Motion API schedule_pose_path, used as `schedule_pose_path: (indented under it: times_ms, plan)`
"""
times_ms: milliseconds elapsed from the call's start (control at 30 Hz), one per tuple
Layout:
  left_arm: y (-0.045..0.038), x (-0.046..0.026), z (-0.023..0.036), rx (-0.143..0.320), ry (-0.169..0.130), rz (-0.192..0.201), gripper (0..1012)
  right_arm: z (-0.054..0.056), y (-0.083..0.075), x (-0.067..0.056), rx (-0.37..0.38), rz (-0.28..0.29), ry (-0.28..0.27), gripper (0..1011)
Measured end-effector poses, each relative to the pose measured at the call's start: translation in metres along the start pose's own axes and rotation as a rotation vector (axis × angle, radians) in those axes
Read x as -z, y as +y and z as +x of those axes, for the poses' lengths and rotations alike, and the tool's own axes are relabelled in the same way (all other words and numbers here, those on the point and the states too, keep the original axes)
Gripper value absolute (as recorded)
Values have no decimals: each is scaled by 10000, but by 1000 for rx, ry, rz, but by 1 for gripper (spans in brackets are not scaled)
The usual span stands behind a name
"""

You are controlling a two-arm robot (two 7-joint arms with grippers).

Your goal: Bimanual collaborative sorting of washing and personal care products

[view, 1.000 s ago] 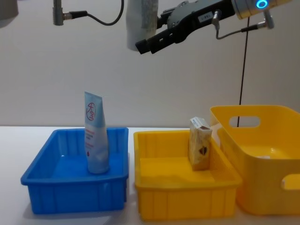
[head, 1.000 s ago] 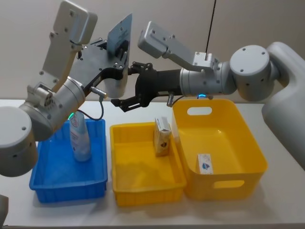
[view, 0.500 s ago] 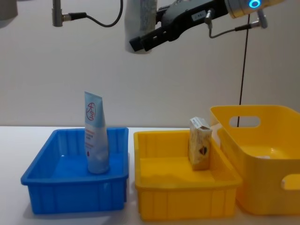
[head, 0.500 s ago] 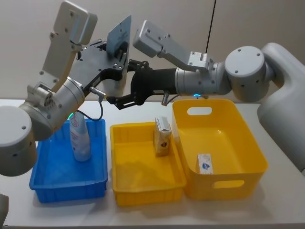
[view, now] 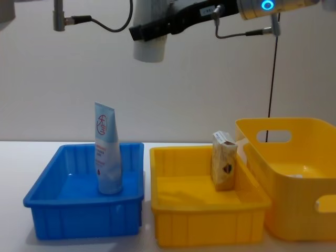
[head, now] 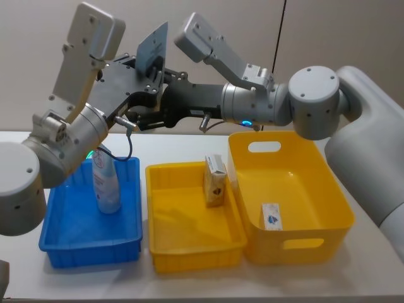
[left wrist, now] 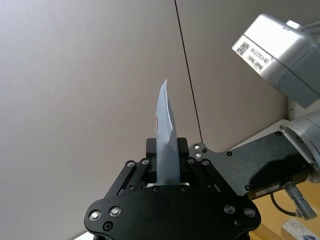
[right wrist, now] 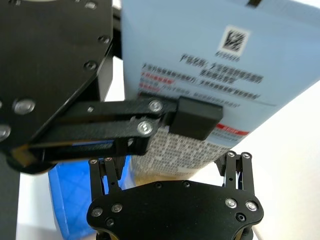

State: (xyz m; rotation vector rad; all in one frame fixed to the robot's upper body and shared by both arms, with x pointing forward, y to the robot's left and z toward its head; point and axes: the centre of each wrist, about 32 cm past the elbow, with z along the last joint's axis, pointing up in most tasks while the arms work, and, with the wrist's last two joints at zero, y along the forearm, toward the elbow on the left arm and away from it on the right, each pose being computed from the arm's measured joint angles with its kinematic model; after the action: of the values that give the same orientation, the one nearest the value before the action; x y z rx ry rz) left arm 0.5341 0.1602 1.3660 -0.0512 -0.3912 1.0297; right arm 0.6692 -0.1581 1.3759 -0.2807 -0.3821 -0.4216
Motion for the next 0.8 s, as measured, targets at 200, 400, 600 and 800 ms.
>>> schedule_pose_path:
  times_ms: [200, 400, 600, 800]
  plan:
    - [13, 1, 2, -11, -3, 3, 211, 6, 54, 22, 8, 33, 30, 916]
    - [22, 1, 5, -20, -6, 4, 211, 4, 88, 30, 10, 50, 46, 755]
    - [27, 1, 7, -24, -8, 5, 211, 4, 112, 40, 12, 62, 58, 603]
    - [30, 2, 8, -28, -8, 6, 213, 5, 124, 45, 14, 70, 66, 455]
